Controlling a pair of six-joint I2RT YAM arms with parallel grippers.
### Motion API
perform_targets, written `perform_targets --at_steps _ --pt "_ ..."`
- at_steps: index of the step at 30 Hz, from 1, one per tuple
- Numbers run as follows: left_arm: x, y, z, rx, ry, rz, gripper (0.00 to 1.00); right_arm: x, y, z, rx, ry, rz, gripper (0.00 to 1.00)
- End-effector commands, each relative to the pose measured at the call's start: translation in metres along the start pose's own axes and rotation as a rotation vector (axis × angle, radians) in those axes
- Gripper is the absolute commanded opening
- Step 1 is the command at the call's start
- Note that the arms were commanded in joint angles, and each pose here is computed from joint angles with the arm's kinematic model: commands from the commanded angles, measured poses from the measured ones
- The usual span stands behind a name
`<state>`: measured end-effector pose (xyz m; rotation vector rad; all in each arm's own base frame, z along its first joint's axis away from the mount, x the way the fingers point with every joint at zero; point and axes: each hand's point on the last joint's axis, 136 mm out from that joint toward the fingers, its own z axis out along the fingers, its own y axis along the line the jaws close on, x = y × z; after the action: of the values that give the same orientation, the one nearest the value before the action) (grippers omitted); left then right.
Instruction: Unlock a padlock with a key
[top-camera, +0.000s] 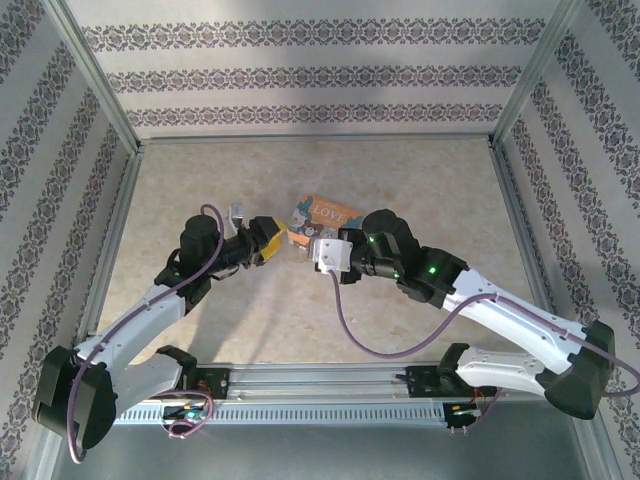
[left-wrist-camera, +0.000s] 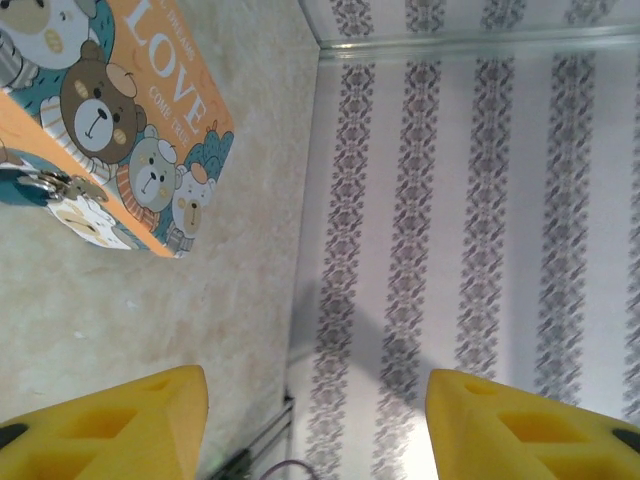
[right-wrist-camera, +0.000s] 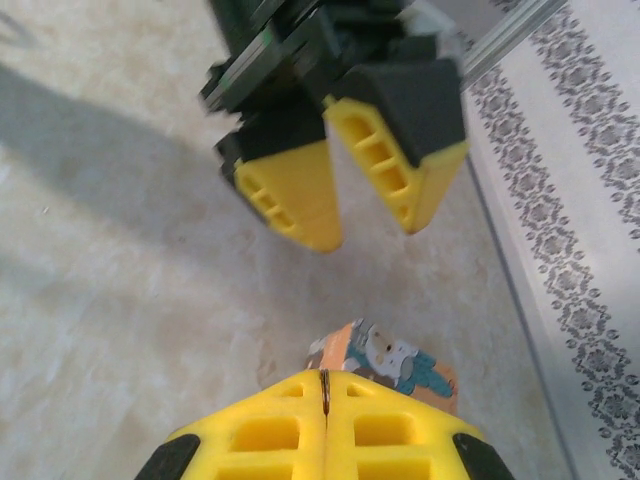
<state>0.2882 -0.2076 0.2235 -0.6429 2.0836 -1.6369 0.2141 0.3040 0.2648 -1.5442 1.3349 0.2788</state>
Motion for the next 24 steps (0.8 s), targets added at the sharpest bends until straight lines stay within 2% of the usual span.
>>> perform_targets --at_steps 1,8,24 --pt "-0.007 -0.031 -0.003 0.143 -0.066 -0.136 0.57 -0.011 -0.015 0.01 0.078 -0.074 0.052 0.0" --pt "-0.015 -0.026 -0.003 0.303 -0.135 -0.41 0.55 -0.023 -0.035 0.032 0.171 -0.183 0.157 0.0" --pt "-0.013 -0.025 0.001 0.314 -0.153 -0.478 0.48 -0.026 -0.033 0.073 0.187 -0.272 0.257 0.0"
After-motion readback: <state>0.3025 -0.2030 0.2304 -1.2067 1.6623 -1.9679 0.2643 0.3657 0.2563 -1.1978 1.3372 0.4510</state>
